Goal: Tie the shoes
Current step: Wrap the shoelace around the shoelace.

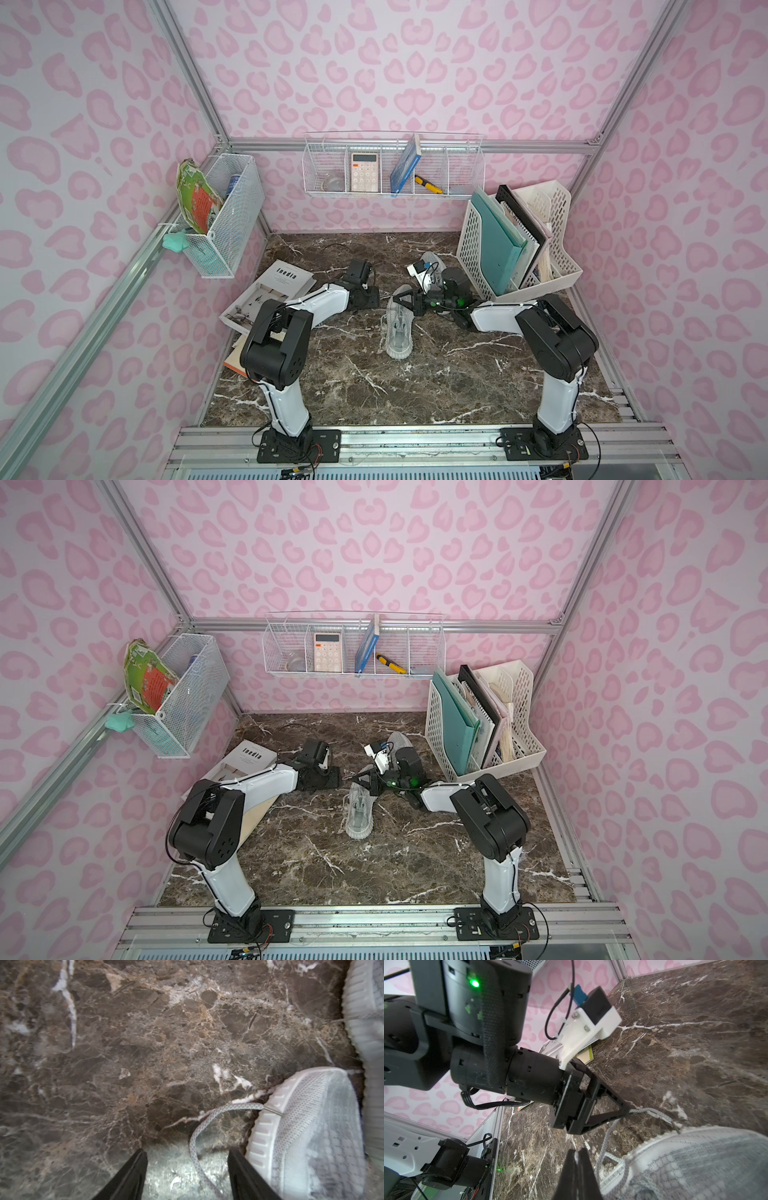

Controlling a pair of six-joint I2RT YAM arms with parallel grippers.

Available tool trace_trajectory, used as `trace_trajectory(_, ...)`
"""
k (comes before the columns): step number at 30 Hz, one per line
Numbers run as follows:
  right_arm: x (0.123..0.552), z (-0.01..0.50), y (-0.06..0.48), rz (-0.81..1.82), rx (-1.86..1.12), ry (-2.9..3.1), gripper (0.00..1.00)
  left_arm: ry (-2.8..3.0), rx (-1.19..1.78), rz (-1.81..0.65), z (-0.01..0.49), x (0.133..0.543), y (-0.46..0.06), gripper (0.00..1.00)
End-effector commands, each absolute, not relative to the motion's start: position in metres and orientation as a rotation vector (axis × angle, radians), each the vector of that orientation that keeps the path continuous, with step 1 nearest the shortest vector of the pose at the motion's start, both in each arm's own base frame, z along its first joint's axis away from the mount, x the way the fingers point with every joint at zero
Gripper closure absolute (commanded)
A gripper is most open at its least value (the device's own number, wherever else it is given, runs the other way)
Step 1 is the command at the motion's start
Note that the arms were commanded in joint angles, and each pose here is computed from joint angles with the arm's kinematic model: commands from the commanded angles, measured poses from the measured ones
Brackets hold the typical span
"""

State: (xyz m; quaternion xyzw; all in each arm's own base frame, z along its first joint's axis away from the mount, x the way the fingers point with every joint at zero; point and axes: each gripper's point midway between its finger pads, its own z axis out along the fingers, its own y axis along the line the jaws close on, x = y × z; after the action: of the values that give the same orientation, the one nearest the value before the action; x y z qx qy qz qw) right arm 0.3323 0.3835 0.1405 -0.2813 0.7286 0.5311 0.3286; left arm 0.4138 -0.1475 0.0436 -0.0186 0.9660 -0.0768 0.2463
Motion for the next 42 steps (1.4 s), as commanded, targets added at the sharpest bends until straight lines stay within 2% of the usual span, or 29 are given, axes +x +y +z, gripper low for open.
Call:
trace_trajectory(1,0.333,0.152,0.385,1.404,-0.749,1.847,1.00,2.698,-0.020,-0.068,0.031,0.406,-0.136,0.40)
trace_trajectory(6,0.333,0.152,0.384,1.404,-0.746,1.848,1.00,2.737,0.010,-0.042,0.018,0.402,-0.140,0.50)
trace_trajectory(18,0.335,0.146,0.384,1.403,-0.719,1.868,1.00,2.740,0.013,-0.100,0.014,0.399,-0.148,1.00)
trace_trajectory(29,0.344,0.140,0.381,1.349,-0.629,1.952,1.00,2.585,0.008,-0.320,0.080,0.370,-0.155,1.00)
trace_trajectory(42,0.350,0.130,0.382,1.345,-0.567,2.048,1.00,2.508,0.154,-0.355,0.104,0.337,-0.173,1.00)
